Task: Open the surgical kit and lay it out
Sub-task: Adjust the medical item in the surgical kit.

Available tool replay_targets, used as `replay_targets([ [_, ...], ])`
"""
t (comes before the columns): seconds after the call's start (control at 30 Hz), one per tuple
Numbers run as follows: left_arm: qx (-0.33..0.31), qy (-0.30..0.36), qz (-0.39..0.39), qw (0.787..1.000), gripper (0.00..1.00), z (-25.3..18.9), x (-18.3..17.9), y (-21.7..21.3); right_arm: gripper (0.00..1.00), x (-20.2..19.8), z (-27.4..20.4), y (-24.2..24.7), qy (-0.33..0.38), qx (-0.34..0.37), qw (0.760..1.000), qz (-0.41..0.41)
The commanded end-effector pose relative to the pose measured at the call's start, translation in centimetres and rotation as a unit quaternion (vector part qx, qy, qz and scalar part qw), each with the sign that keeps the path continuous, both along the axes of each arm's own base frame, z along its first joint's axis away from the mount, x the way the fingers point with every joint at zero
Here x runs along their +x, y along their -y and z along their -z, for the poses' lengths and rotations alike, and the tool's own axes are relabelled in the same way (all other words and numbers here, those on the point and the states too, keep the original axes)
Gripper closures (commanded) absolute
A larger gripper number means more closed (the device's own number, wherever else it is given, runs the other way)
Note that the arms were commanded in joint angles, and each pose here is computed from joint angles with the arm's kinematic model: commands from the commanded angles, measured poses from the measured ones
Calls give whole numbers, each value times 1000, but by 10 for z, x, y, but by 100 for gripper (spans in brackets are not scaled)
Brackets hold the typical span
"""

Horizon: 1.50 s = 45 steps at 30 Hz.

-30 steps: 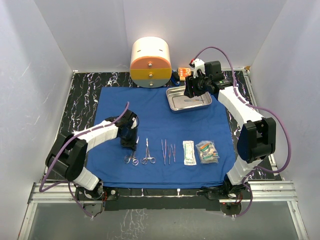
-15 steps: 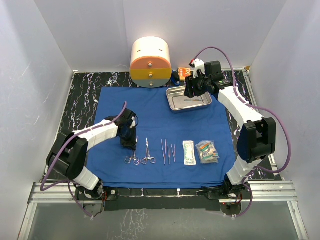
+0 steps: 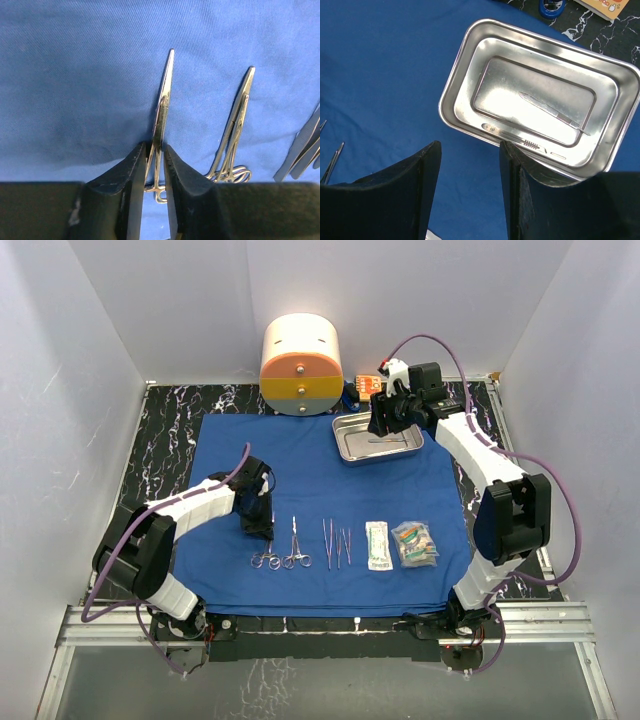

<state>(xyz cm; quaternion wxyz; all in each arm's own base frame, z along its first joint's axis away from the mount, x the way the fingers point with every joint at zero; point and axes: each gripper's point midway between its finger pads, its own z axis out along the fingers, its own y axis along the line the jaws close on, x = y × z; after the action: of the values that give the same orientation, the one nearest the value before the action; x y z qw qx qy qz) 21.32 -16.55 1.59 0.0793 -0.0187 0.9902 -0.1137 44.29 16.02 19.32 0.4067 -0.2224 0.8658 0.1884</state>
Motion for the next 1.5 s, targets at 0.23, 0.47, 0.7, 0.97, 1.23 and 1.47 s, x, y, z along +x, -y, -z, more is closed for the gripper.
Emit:
replay_targets([
  [0.23, -8, 15, 9, 1000, 69, -11, 11, 5, 52, 10, -7, -1, 22, 0, 1000, -6],
  [0.47, -9, 52, 29, 998, 60, -28, 20, 4, 52, 11, -5, -1, 21, -2, 1000, -6],
  [0.7, -30, 134, 69, 988, 52, -69, 41, 11, 52, 24, 1, 5, 31, -21, 999, 6],
  [0.97, -39, 312, 148, 938, 26, -158, 101, 23, 50, 54, 33, -2, 15, -30, 999, -1],
  [1.23, -16, 390, 220, 894, 9, -201, 142, 23, 47, 66, 78, -11, -11, -95, 994, -61],
  [1.47, 10, 385, 229, 894, 2, -191, 163, 8, 42, 60, 112, -22, -20, -159, 980, -119],
])
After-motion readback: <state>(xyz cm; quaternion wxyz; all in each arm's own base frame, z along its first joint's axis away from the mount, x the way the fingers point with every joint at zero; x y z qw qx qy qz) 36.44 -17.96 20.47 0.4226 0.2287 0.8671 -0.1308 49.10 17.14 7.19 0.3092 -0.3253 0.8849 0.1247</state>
